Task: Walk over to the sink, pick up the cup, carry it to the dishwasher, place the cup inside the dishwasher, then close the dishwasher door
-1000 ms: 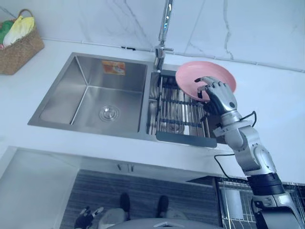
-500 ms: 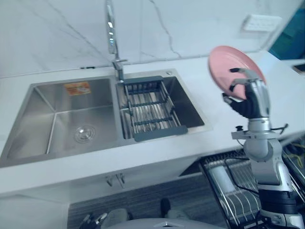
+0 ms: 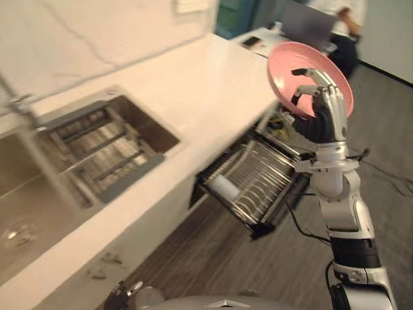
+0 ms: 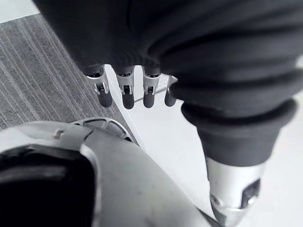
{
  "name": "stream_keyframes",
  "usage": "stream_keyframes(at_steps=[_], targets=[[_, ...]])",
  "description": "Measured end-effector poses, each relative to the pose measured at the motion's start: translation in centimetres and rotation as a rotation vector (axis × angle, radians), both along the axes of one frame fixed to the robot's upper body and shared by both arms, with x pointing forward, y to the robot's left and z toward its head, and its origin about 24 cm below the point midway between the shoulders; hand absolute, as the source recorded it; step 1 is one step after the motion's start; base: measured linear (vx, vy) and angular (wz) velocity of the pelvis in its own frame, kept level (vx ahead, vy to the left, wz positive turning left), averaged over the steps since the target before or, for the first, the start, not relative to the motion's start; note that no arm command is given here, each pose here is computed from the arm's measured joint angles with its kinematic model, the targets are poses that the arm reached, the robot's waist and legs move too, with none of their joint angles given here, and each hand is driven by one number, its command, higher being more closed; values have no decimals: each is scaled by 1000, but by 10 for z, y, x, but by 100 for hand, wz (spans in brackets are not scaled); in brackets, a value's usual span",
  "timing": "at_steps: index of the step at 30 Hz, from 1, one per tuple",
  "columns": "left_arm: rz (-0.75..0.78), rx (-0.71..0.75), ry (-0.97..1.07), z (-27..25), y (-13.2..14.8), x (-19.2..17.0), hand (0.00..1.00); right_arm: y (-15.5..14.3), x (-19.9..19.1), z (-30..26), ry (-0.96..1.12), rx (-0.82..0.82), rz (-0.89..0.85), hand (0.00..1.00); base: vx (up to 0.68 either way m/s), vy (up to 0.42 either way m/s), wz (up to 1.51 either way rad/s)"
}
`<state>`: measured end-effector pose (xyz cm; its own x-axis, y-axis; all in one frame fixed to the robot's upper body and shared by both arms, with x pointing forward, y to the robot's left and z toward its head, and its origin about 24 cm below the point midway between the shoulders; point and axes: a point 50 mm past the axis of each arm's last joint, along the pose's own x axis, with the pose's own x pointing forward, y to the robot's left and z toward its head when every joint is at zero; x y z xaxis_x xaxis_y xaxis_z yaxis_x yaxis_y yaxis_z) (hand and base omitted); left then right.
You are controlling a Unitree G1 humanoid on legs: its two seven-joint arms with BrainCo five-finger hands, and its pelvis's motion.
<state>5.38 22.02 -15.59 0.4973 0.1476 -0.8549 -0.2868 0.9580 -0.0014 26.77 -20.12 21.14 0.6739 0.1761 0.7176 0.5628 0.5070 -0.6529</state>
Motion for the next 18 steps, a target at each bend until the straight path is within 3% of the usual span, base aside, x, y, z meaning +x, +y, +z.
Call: stream_keyframes(at_steps=[3,8,18], targets=[[-24,-17,-3,-1,-7,5,0,-14,1,2,37,-3,-57,100,-192,-280,-87],[5,53,10,2,11,1,0,-25,-2,-12,112,37,-85,100,-53,-188,-43],[35,18,1,-3,-13,-10,0,-31,10,-42,292,78,-79,100,-111,-85,-55]])
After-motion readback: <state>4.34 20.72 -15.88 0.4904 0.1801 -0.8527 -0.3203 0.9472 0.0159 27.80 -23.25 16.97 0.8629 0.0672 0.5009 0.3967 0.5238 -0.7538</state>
